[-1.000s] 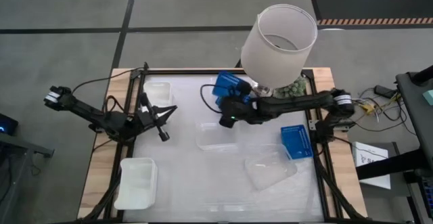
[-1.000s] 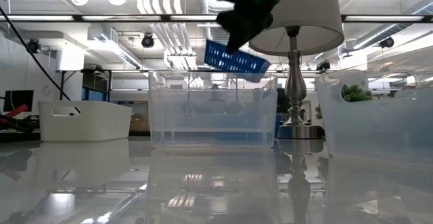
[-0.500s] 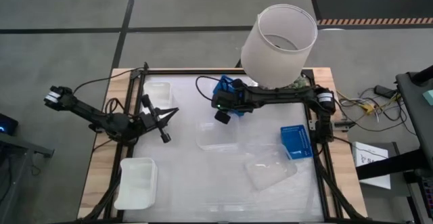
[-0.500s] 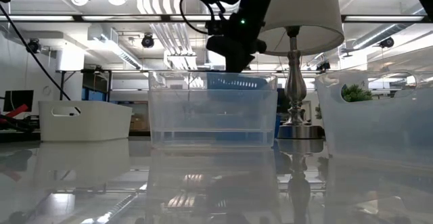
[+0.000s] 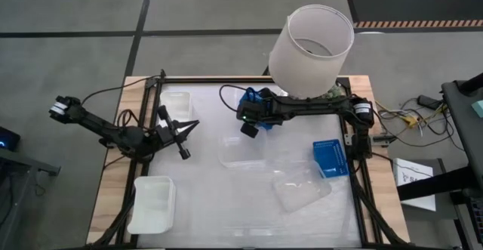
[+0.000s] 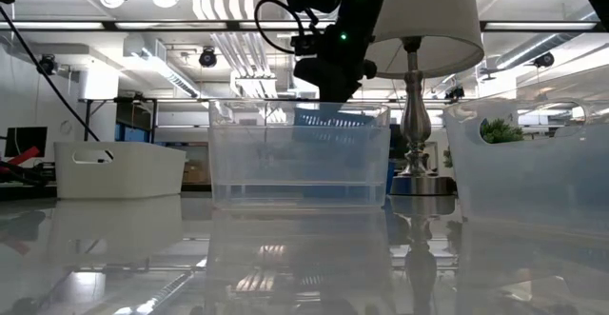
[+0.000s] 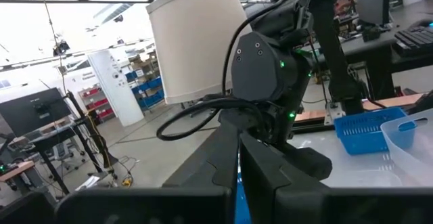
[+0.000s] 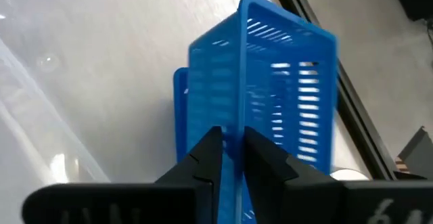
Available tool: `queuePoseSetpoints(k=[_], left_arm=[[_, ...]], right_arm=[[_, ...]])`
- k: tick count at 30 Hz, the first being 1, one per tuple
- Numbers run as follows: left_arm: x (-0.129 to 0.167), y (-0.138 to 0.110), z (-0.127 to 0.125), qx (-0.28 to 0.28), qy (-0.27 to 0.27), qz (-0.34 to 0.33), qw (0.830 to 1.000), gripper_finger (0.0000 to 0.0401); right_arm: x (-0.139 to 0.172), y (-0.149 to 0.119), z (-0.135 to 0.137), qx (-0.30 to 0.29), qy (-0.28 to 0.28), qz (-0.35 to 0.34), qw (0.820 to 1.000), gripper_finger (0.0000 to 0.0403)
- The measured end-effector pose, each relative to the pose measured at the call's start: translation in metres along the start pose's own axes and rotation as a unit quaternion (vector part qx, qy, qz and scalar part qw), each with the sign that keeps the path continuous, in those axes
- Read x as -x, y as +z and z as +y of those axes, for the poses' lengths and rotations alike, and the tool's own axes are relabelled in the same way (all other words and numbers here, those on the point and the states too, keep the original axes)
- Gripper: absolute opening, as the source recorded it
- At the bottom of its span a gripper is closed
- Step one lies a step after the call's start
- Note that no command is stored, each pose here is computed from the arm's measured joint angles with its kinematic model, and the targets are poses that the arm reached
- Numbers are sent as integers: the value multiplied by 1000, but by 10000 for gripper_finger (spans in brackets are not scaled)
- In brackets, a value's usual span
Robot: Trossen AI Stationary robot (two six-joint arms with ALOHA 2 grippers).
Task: Stack baskets by color
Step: Stack the middle blue bin on top of the top blue bin
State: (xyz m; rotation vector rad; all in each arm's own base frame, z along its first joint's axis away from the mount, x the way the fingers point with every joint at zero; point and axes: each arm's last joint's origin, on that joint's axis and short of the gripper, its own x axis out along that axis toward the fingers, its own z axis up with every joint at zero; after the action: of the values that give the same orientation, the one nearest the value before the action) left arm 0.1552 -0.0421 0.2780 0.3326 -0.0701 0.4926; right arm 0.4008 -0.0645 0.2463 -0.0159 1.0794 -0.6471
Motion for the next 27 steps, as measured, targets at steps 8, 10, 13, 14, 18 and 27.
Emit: queuePoseSetpoints(k=[8,10,13,14,18,27], left_arm=[[0,0,0,0,0,0,1000,0],[0,0,0,0,0,0,1000,0],[0,0,0,0,0,0,1000,0],[0,0,0,0,0,0,1000,0],[0,0,0,0,0,0,1000,0],[0,0,0,1,1,0,1000,0]], right_arm=[[-1,0,-1,1,-1,2,1000,71],[-1,0,-2,0,-2,2,1000,76],[-2,0,-4,-2,-4,3,1000,83],[-3,0,-4,-2,-4,3,1000,85],[-4,-1,-4,2,-5,4,1000,84],[-5,4,-2,-11,1,-21,1000,46]])
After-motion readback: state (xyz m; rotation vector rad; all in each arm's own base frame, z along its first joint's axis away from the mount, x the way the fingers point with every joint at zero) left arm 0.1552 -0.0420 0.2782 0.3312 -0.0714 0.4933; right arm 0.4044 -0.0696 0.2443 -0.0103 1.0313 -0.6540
